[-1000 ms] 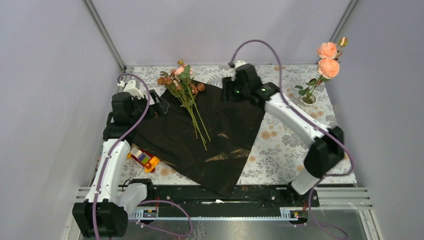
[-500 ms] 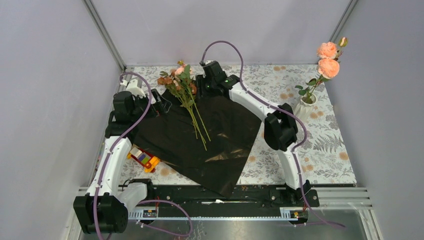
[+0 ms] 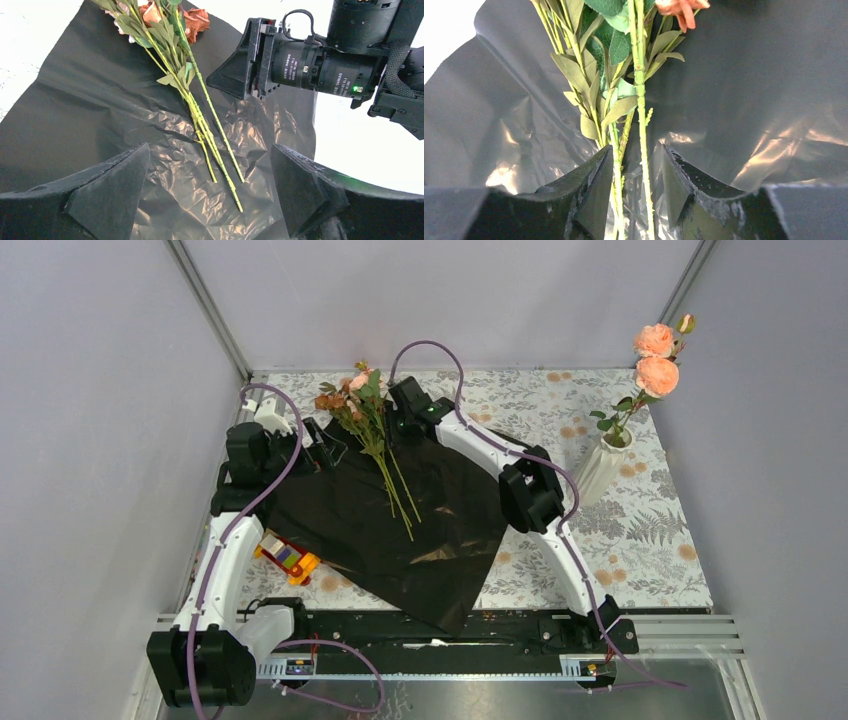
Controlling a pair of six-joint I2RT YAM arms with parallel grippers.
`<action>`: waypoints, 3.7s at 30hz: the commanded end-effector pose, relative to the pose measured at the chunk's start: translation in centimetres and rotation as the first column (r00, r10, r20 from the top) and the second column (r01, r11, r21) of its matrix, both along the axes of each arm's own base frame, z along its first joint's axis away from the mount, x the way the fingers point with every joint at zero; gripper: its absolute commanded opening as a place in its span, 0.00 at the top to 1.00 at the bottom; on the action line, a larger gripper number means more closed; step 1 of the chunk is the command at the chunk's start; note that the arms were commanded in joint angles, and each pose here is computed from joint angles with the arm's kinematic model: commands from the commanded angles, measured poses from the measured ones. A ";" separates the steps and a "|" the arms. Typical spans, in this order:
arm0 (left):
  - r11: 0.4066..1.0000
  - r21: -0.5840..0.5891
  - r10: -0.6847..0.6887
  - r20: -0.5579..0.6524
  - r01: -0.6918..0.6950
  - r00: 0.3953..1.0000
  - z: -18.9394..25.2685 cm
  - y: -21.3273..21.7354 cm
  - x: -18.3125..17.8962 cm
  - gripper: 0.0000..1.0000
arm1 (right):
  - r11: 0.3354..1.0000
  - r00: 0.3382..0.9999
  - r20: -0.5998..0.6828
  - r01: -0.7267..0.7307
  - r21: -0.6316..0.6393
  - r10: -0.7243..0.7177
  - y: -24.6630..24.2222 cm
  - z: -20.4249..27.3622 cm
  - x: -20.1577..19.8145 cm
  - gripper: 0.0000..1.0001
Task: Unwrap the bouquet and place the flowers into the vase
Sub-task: Insert the fake flower into the vase, then pick up the fake flower from the wrapping paper.
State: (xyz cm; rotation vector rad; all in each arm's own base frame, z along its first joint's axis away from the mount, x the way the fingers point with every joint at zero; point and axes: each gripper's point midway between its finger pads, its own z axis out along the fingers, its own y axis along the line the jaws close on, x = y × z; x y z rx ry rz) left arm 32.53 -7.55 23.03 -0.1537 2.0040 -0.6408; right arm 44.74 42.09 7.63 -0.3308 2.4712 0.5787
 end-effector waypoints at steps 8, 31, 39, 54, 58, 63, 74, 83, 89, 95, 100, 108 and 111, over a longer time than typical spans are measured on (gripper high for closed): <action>1.000 -0.010 -0.017 0.050 0.017 0.999 0.9 -0.2 0.4 0.02 | 1.000 1.000 -0.020 0.015 0.007 -0.015 1.9 -1.0 -0.5 0.60; 1.000 -0.010 -0.019 0.039 0.020 0.999 0.5 -0.2 0.4 0.02 | 0.998 0.999 -0.008 0.043 -0.048 -0.043 1.6 -3.2 0.0 0.69; 1.000 -0.004 -0.008 0.034 0.008 0.999 0.3 0.0 0.6 0.02 | 0.998 0.999 -0.005 0.040 -0.047 -0.041 1.7 -3.2 0.1 0.80; 1.000 0.017 0.014 0.027 -0.014 1.000 0.2 0.6 0.7 0.02 | 1.000 0.998 0.058 -0.014 -0.027 0.016 2.0 -0.6 0.2 1.00; 1.000 0.018 0.017 0.027 -0.018 0.999 0.1 0.6 0.8 0.02 | 1.000 0.993 0.116 -0.017 -0.012 0.018 2.0 1.4 0.6 1.00; 0.999 0.031 0.032 0.036 -0.033 0.999 0.3 1.0 1.1 0.02 | 0.999 0.974 0.226 -0.005 0.042 -0.004 1.6 4.8 1.2 1.00; 1.000 -0.007 -0.006 0.065 0.006 0.998 1.0 0.1 1.3 0.03 | 0.987 0.920 0.387 -0.006 0.161 -0.058 -0.2 12.2 0.2 1.00; 0.936 -0.315 -0.085 0.238 0.159 0.968 7.8 -4.9 0.3 0.03 | 0.932 0.875 0.482 -0.208 0.297 0.042 -0.4 20.1 -7.8 1.00; 0.902 -0.349 -0.149 0.299 0.254 0.942 9.6 -9.5 -0.5 0.09 | 0.868 0.845 0.517 -0.355 0.348 0.139 0.4 22.4 -14.5 1.00; 0.858 -0.422 -0.154 0.331 0.292 0.931 10.7 -10.9 -0.9 0.35 | 0.830 0.825 0.537 -0.418 0.369 0.177 0.8 23.6 -18.1 1.00; 0.850 -0.441 -0.153 0.317 0.288 0.936 10.3 -11.5 -1.8 0.52 | 0.835 0.825 0.538 -0.412 0.364 0.172 0.3 23.5 -18.5 1.00; 0.868 -0.405 -0.170 0.303 0.288 0.938 9.0 -11.9 -2.9 1.00 | 0.876 0.840 0.524 -0.350 0.331 0.138 -1.7 23.2 -18.3 0.65; 0.895 -0.337 -0.182 0.321 0.292 0.929 8.3 -11.5 -3.3 1.00 | 0.903 0.839 0.534 -0.305 0.304 0.104 -3.6 23.6 -18.3 0.41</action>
